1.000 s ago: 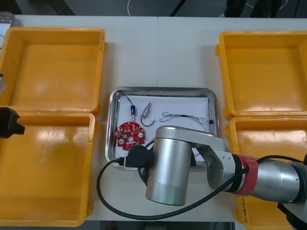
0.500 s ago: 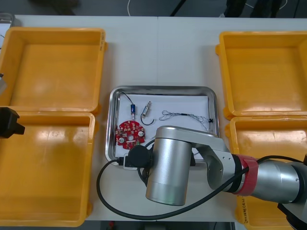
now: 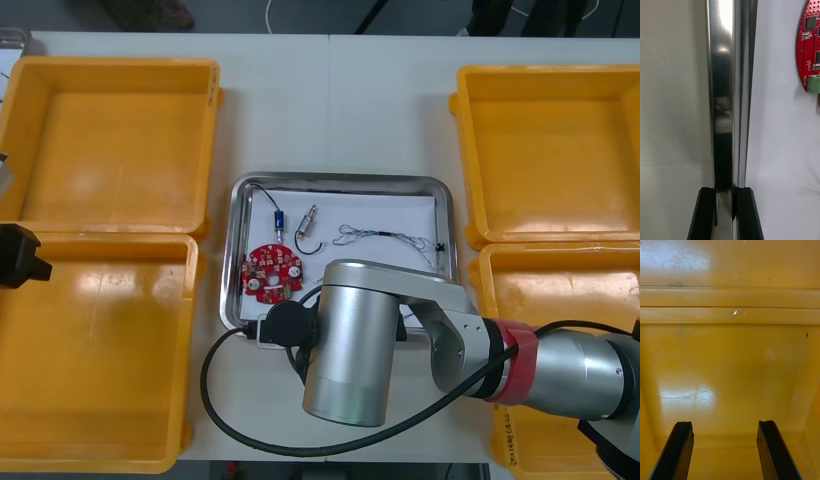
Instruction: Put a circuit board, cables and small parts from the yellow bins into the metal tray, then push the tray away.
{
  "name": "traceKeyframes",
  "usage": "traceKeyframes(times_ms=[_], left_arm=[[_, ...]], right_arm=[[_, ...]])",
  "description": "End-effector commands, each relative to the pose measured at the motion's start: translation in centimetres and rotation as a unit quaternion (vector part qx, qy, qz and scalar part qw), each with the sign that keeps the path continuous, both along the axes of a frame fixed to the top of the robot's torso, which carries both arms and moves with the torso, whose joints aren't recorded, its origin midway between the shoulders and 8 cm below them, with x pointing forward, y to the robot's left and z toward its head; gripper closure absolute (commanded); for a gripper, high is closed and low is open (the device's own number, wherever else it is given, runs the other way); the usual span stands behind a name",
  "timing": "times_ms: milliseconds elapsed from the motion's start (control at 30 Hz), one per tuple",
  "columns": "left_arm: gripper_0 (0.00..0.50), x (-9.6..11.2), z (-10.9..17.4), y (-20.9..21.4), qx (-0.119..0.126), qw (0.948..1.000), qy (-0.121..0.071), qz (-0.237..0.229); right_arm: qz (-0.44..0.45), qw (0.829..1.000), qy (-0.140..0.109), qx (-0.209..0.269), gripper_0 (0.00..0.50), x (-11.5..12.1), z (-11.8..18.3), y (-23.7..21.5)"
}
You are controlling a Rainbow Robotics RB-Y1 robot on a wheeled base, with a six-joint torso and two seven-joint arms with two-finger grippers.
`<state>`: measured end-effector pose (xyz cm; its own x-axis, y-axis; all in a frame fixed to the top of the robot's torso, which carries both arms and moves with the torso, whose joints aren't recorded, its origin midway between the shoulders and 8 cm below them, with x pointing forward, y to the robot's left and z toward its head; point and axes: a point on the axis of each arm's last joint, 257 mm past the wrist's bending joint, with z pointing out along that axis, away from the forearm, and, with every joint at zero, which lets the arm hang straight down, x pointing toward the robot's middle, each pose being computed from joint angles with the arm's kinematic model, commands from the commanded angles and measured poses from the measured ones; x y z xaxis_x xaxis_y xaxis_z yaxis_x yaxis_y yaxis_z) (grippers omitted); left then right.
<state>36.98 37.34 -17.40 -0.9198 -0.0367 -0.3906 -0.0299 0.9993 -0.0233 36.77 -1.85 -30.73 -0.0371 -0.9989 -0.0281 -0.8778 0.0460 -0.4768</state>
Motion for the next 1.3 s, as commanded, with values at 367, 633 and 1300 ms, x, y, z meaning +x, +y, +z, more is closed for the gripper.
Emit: traceKeyframes(times_ms=[367, 633, 1300], left_arm=[[0.000, -0.4, 1.2, 1.5, 0.023, 0.9997, -0.008, -0.003], [0.000, -0.4, 1.2, 1.5, 0.023, 0.9997, -0.008, -0.003], [0.000, -0.4, 1.2, 1.5, 0.023, 0.9997, -0.008, -0.003]], right_arm=[[0.012, 0.998, -0.054, -0.008, 0.500, 3.4, 3.9, 0.2], [0.008, 0.997, -0.080, -0.023, 0.500, 5.6, 5.8, -0.7], [-0.005, 0.989, -0.135, -0.053, 0.500, 10.3, 9.8, -0.6]])
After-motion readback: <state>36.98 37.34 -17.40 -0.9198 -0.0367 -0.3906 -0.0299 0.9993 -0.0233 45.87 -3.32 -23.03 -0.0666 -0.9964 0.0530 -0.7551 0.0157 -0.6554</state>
